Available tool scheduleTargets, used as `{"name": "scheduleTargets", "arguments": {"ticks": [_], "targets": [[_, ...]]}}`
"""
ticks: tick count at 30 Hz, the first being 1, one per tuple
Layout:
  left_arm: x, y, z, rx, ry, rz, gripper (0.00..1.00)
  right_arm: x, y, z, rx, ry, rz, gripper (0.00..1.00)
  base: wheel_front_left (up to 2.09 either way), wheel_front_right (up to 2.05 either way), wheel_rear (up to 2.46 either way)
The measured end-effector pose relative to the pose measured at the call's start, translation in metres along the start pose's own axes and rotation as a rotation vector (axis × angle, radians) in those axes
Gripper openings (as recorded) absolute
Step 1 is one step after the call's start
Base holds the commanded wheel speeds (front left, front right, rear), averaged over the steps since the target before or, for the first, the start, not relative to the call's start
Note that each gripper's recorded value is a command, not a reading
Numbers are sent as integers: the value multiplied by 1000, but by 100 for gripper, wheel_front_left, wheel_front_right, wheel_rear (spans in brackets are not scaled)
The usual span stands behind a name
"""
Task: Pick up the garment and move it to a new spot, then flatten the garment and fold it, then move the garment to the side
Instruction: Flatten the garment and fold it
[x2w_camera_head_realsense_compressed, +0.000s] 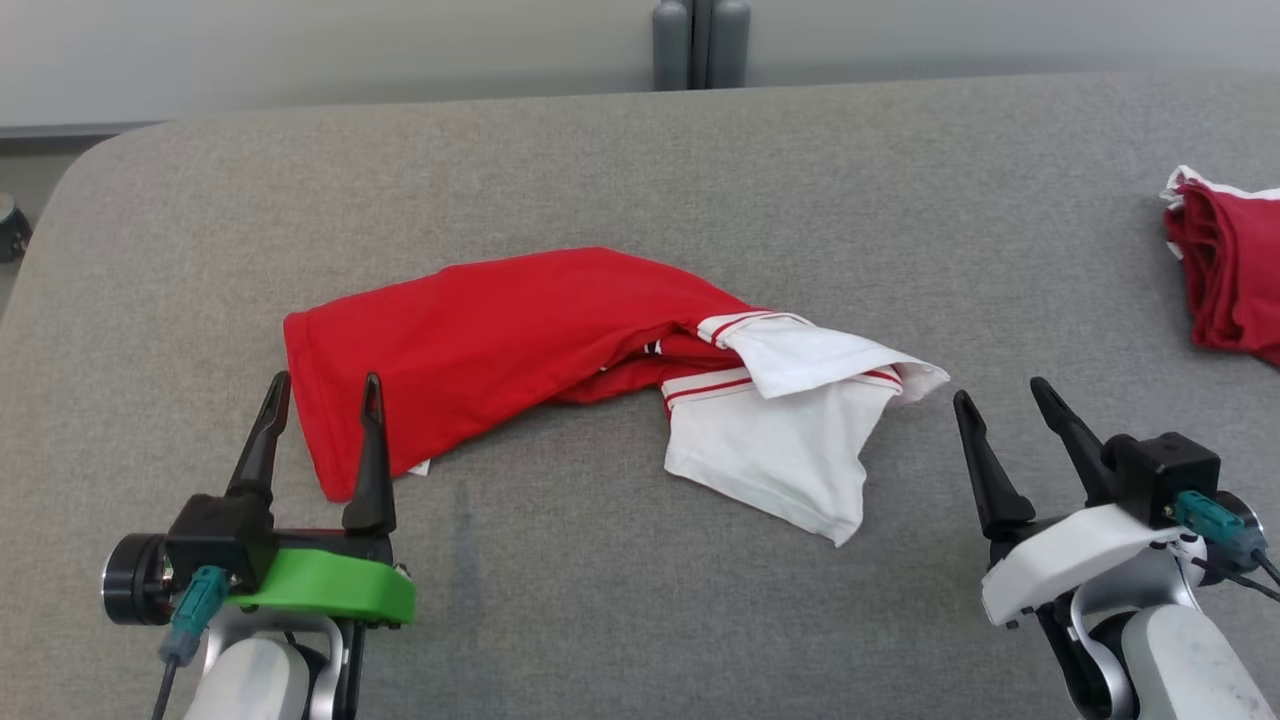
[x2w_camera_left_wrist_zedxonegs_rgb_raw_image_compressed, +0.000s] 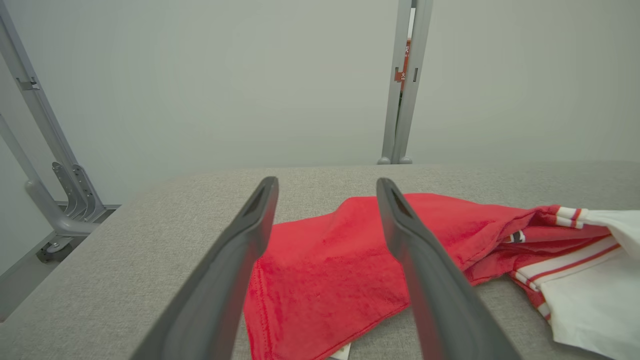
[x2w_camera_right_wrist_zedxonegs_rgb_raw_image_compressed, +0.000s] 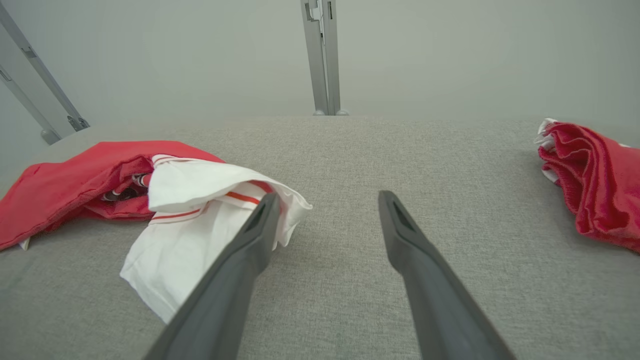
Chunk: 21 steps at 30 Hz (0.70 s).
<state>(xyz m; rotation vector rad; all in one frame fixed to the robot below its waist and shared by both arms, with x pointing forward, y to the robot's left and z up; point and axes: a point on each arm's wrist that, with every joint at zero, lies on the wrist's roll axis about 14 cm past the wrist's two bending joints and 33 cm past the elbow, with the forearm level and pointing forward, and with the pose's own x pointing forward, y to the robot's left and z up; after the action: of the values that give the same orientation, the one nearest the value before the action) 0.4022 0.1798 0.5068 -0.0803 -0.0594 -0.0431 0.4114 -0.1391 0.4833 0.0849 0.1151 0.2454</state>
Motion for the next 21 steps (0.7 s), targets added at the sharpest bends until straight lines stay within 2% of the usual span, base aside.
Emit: {"name": "scheduleTargets", "arguments": {"ticks": [4,5,6,7,10,13,19,21], "targets": [[6,5,-7,-1,14,17,100,22,6,-18,0,59,50,100,0,0,0],[6,6,-9,-1,19,23,100,27,8,-23,0,74,59,51,0,0,0],[6,7,-11,-1,23,27,100,31,9,-27,3,88,68,29,0,0,0],[6,8,-13,-1,27,32,100,34,11,-31,6,103,78,0,0,0,0],[5,13,-16,4,36,46,100,44,12,-35,9,113,97,0,0,0,0],[6,18,-18,9,39,61,100,55,6,-20,-13,63,100,0,0,0,0],[12,11,-17,5,30,42,100,68,-23,47,-124,-143,63,0,0,0,0],[15,7,-18,1,28,32,100,64,-20,55,-139,-171,72,0,0,0,0]]}}
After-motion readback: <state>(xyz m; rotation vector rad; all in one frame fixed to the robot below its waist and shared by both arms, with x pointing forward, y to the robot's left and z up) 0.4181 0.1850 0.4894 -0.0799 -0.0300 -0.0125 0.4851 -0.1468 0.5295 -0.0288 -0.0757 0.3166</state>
